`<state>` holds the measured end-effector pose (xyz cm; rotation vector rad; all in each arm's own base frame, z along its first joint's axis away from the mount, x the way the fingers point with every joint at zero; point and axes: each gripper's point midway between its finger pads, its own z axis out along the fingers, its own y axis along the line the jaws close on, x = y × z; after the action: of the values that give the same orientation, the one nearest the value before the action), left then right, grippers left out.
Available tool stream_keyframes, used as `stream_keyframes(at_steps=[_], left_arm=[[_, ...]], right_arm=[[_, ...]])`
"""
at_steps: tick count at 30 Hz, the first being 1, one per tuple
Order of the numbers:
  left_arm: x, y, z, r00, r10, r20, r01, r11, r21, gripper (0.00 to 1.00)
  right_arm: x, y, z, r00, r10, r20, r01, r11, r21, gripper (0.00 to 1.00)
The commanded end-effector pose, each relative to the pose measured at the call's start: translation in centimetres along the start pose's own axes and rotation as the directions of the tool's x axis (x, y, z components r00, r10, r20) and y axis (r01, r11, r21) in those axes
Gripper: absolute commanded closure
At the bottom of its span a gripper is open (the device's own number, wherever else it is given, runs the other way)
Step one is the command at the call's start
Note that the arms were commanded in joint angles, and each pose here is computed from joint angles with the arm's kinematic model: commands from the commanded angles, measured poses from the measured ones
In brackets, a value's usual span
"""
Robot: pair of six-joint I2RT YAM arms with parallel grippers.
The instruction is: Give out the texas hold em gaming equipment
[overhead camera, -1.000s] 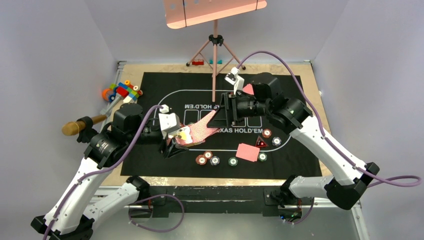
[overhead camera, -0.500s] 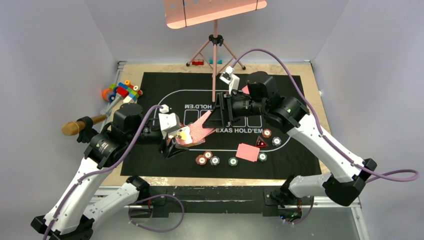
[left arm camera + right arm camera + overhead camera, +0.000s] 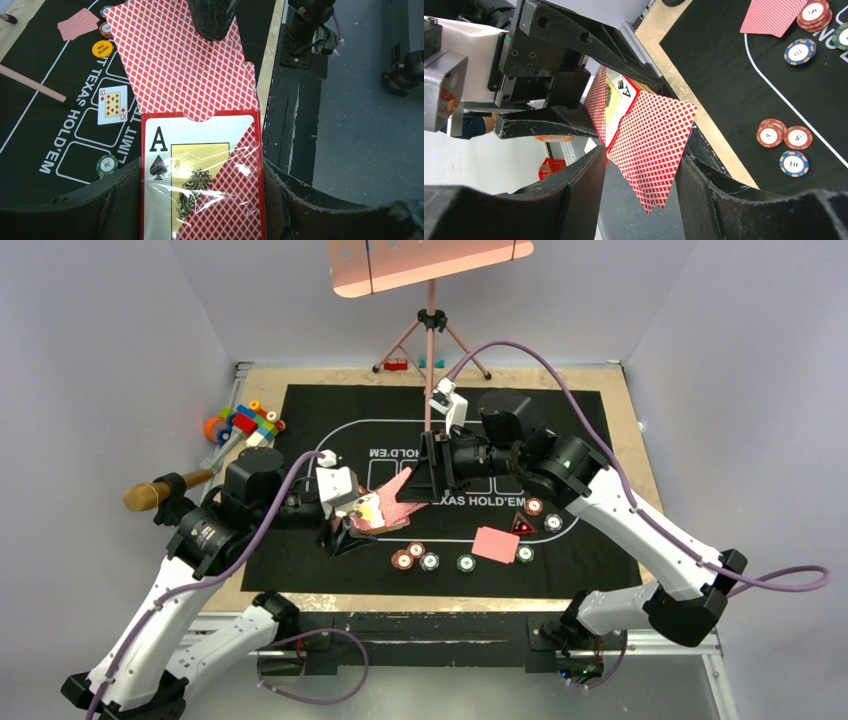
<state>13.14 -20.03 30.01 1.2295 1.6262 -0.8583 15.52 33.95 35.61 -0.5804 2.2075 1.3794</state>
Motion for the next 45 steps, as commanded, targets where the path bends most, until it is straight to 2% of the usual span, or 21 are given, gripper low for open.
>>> stream_keyframes(at_steps=[1, 15, 20, 26, 33, 37, 45], left_arm=[[-2.1, 0.1, -0.3, 0.996, 0.049, 0.075, -0.048, 0.999, -0.008, 1.00], [-2.2, -0.1, -0.4, 0.996, 0.042, 0.079, -0.043, 0.999, -0.001, 1.00], [-2.3, -0.2, -0.4, 0.996, 0.041, 0.081, -0.042, 0.999, 0.003, 1.00], [-2.4, -0.2, -0.4, 0.996, 0.043, 0.083, -0.043, 0.999, 0.005, 1.00], [-2.5, -0.3, -0.5, 0.995, 0.043, 0.085, -0.044, 0.999, 0.006, 1.00], [-2.4, -0.3, -0.5, 0.995, 0.043, 0.085, -0.044, 0.999, 0.005, 1.00], [-2.0, -0.2, -0.4, 0.996, 0.043, 0.079, -0.044, 0.999, -0.001, 1.00]], right_arm=[[-0.8, 0.8, 0.1, 0.999, -0.024, 0.035, 0.025, 1.000, -0.011, 0.44], [0.0, -1.5, -1.5, 0.998, -0.062, 0.028, 0.058, 0.991, 0.124, 0.33], [-0.4, -0.9, -1.3, 0.997, -0.063, 0.039, 0.059, 0.993, 0.099, 0.28], [-1.3, -0.3, -0.4, 0.997, -0.059, 0.057, 0.055, 0.996, 0.067, 0.28], [-1.4, -1.7, 0.1, 0.997, -0.064, 0.052, 0.057, 0.990, 0.128, 0.31], [-1.4, -2.5, -0.7, 0.996, -0.072, 0.057, 0.060, 0.980, 0.188, 0.31], [-1.1, -1.4, -2.5, 0.994, -0.049, 0.100, 0.032, 0.986, 0.165, 0.32]])
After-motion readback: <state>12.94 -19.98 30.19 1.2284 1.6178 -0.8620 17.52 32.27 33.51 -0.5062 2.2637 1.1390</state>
